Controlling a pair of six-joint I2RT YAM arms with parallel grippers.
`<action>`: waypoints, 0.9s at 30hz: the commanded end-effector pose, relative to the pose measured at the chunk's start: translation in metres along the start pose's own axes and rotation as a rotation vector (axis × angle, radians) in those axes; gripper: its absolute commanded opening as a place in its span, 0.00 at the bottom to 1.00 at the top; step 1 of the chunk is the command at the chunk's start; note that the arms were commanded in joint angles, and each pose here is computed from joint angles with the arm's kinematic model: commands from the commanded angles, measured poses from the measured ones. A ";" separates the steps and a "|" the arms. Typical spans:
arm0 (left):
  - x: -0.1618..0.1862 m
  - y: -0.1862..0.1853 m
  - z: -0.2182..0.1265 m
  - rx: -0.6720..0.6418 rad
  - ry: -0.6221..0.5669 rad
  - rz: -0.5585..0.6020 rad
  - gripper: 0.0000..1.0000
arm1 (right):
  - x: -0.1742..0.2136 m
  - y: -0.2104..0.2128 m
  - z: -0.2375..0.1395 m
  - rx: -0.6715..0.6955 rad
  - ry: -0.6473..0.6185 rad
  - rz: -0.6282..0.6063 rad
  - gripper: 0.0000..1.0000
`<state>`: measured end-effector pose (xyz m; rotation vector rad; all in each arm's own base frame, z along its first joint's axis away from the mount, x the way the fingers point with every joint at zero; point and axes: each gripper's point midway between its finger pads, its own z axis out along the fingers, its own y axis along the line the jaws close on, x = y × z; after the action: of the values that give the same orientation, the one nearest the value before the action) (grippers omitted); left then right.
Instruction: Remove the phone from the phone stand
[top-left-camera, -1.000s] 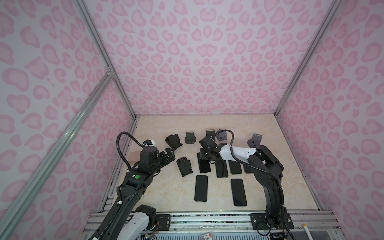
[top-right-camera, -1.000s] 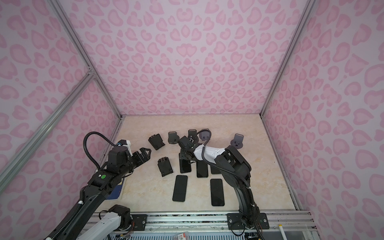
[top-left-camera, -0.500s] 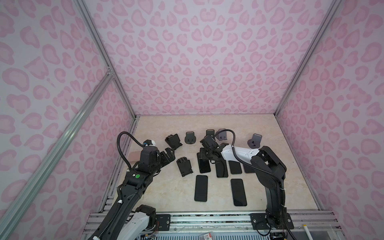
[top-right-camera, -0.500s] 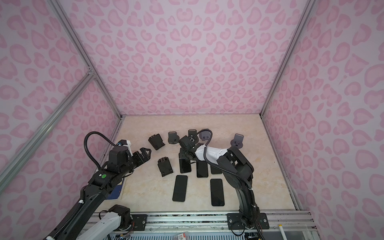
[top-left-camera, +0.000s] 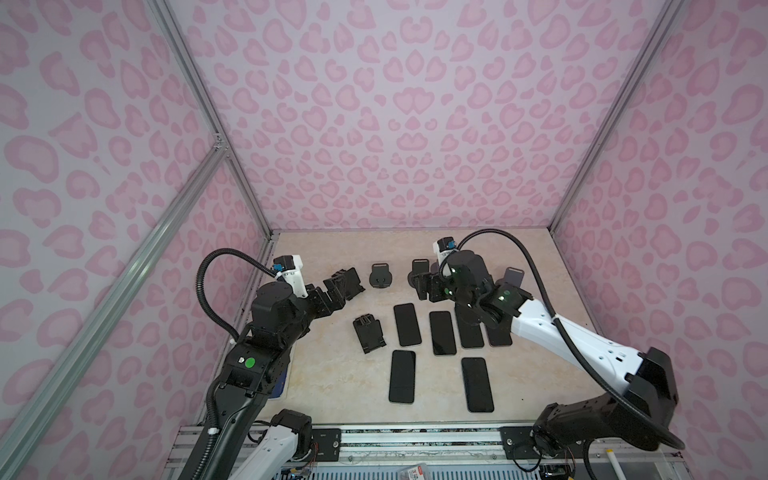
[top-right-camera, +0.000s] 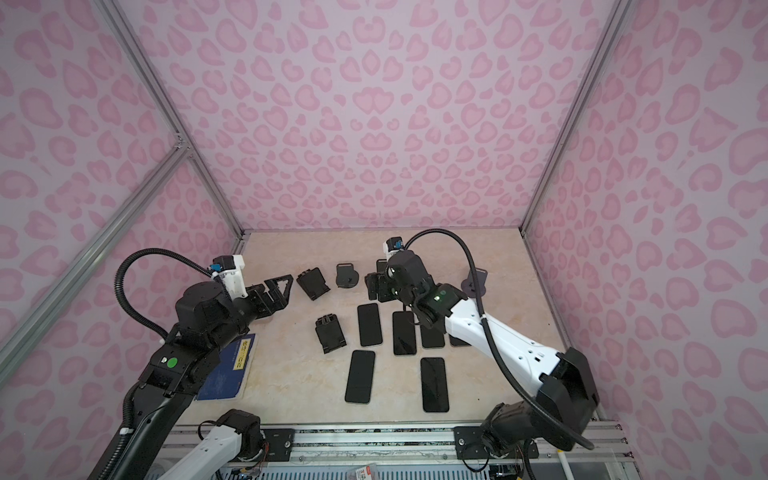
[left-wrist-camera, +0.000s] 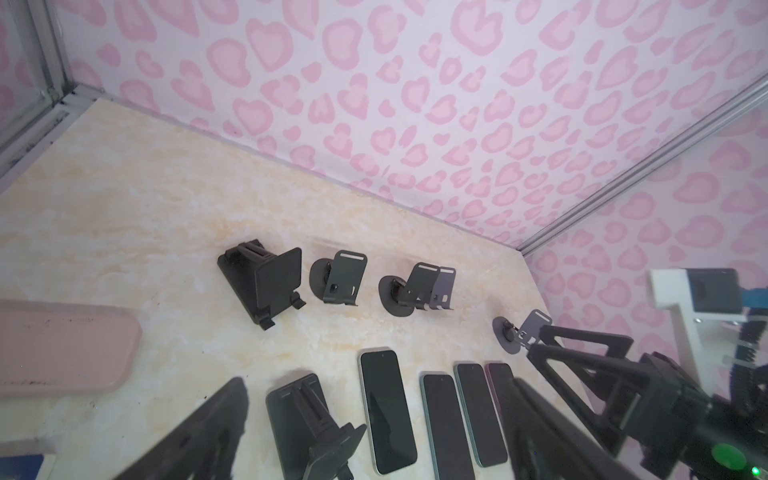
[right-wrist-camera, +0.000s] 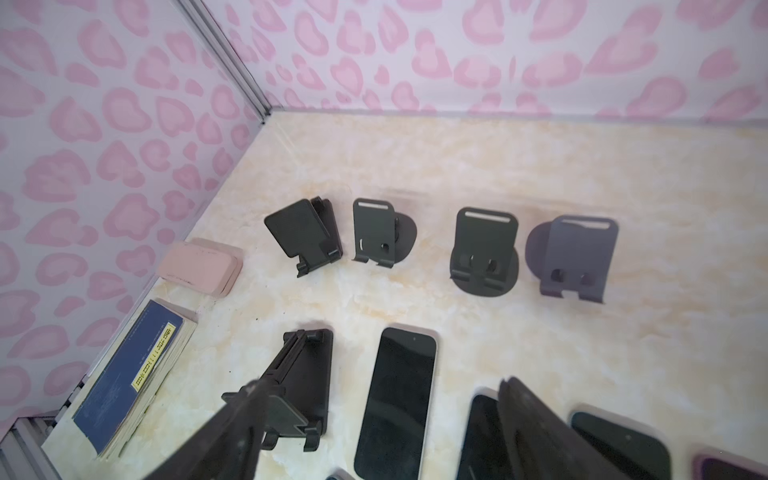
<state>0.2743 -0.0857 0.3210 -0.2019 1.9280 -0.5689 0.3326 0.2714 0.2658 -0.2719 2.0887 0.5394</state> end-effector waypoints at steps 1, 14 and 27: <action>-0.007 0.017 0.001 -0.092 -0.057 0.062 0.98 | -0.030 -0.036 -0.025 0.197 -0.232 0.036 1.00; 0.045 0.067 0.067 -0.240 0.019 0.061 0.98 | -0.015 -0.104 -0.052 0.271 -0.550 -0.130 1.00; 0.044 0.150 0.076 -0.540 -0.331 0.505 0.98 | 0.021 -0.170 -0.062 0.398 -0.553 -0.261 1.00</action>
<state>0.3347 -0.0210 0.1504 -0.0987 1.8905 0.1410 0.3442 0.0931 0.2142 -0.1087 1.6497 0.0238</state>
